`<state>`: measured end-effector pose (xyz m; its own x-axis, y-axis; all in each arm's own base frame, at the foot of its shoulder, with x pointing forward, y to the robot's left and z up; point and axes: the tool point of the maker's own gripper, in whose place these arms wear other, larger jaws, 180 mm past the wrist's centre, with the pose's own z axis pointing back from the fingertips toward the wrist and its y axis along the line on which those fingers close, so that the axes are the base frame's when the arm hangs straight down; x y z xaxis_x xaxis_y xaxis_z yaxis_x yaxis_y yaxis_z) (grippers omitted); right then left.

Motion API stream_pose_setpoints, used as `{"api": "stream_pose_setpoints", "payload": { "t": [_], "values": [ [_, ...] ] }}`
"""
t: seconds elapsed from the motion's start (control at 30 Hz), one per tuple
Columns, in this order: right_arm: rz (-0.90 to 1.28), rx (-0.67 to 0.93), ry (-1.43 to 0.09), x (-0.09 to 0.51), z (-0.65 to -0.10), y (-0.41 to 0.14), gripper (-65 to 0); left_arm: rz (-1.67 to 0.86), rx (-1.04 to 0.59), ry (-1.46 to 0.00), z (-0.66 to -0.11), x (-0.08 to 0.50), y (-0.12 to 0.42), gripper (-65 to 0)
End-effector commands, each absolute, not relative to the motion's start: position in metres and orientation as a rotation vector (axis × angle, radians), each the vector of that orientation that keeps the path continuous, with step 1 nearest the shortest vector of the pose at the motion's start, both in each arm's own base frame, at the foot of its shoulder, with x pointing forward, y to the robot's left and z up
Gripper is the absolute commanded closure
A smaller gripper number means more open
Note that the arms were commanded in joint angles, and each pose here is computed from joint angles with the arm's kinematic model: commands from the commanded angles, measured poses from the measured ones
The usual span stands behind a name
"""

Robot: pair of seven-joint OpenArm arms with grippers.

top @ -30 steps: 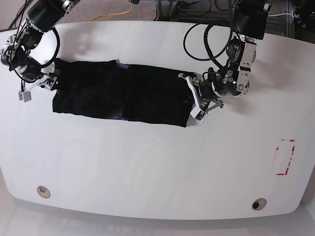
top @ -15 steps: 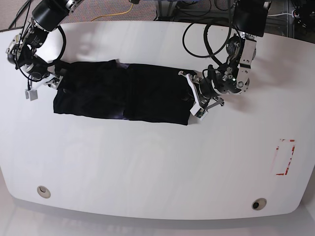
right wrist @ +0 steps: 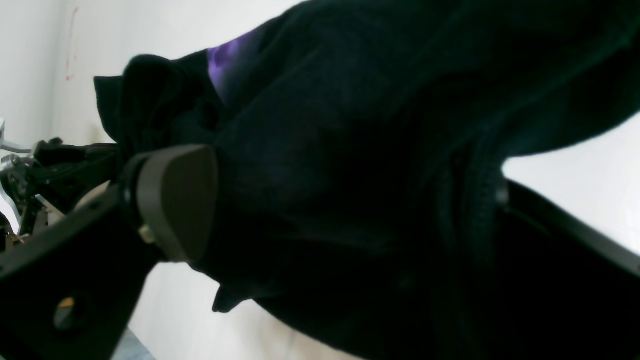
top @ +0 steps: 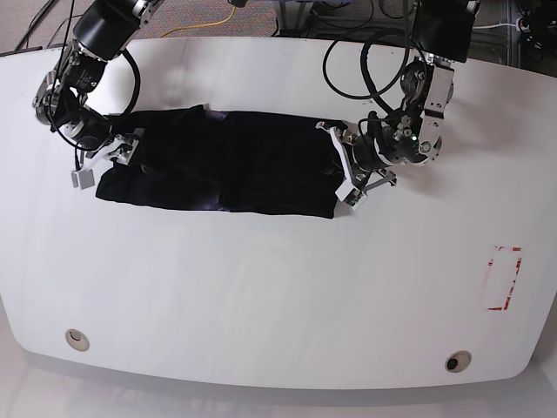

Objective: Layout the t-shirt on the table in an organized manner, then fold the t-shirt properly
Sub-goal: 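Fold the strip end held by the right gripper toward the left gripper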

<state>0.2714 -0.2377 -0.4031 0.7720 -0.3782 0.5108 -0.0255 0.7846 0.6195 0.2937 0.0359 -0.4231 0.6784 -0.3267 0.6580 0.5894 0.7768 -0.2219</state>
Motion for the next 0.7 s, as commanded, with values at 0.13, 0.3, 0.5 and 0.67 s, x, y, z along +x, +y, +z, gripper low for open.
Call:
{"api": "stream_pose_setpoints", "payload": {
  "t": [0.13, 0.3, 0.5, 0.67],
  "values": [
    [-0.201, 0.622, -0.666, 0.273, -0.402, -0.244, -33.5, -0.554, -0.397, -0.596, -0.430, 0.290, 0.045, 0.0],
    [-0.167, 0.610, -0.669, 0.276, -0.397, -0.241, -2.1, -0.554, -0.395, -0.594, -0.430, 0.289, 0.045, 0.0],
    [-0.064, 0.550, -0.716, 0.279, -0.373, -0.237, -1.6, -0.555, -0.395, -0.594, -0.431, 0.290, 0.045, 0.0],
    [0.025, 0.497, -0.780, 0.280, -0.344, -0.227, -1.4, -0.557, -0.396, -0.593, -0.431, 0.289, 0.044, 0.0]
  ]
}}
